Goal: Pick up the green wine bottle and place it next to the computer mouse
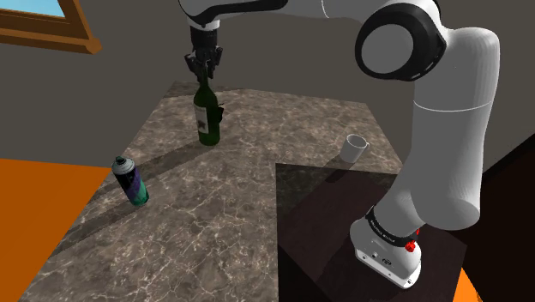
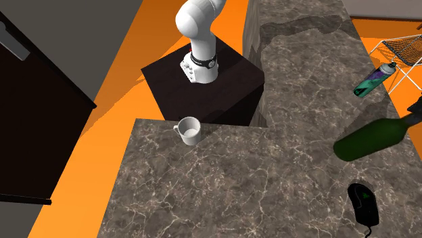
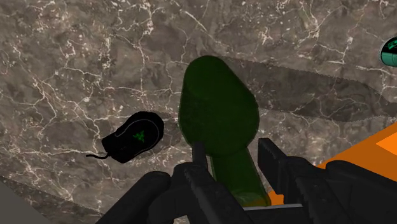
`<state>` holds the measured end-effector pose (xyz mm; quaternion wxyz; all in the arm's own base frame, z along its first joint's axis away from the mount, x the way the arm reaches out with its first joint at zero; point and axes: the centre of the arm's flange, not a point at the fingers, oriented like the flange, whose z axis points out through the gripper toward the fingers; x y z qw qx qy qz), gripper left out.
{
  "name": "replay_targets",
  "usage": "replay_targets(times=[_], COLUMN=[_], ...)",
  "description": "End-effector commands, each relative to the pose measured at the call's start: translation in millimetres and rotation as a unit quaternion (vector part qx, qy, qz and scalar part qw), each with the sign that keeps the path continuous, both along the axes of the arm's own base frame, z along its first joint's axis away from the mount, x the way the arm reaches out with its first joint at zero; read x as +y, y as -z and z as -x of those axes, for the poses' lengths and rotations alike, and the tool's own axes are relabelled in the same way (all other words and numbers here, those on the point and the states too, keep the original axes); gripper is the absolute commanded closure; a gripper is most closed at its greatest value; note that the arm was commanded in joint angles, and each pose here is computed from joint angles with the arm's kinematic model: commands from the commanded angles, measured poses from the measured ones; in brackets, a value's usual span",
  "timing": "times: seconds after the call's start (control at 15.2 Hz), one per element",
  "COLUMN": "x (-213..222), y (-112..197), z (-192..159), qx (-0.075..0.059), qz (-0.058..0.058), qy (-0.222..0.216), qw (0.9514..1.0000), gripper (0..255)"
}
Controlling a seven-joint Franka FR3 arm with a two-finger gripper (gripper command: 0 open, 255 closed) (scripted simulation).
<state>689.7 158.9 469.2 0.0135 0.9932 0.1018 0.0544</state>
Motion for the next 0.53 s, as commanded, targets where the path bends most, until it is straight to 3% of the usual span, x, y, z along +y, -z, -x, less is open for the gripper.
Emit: replay_targets(times=[0.0,0.13,0.2,0.46], x=[0.0,0.0,0.0,0.0], y=[-0.3,-0.3,-0.3,-0.3], z=[-0.1,-0.1,-0.1,0.0], qx=[0.000,0.000,0.000,0.000], qz=[0.000,0.000,0.000,0.000], qy=[0.000,0.000,0.000,0.000], qw=[1.0000,1.0000,1.0000,1.0000], gripper=[255,255,0,0])
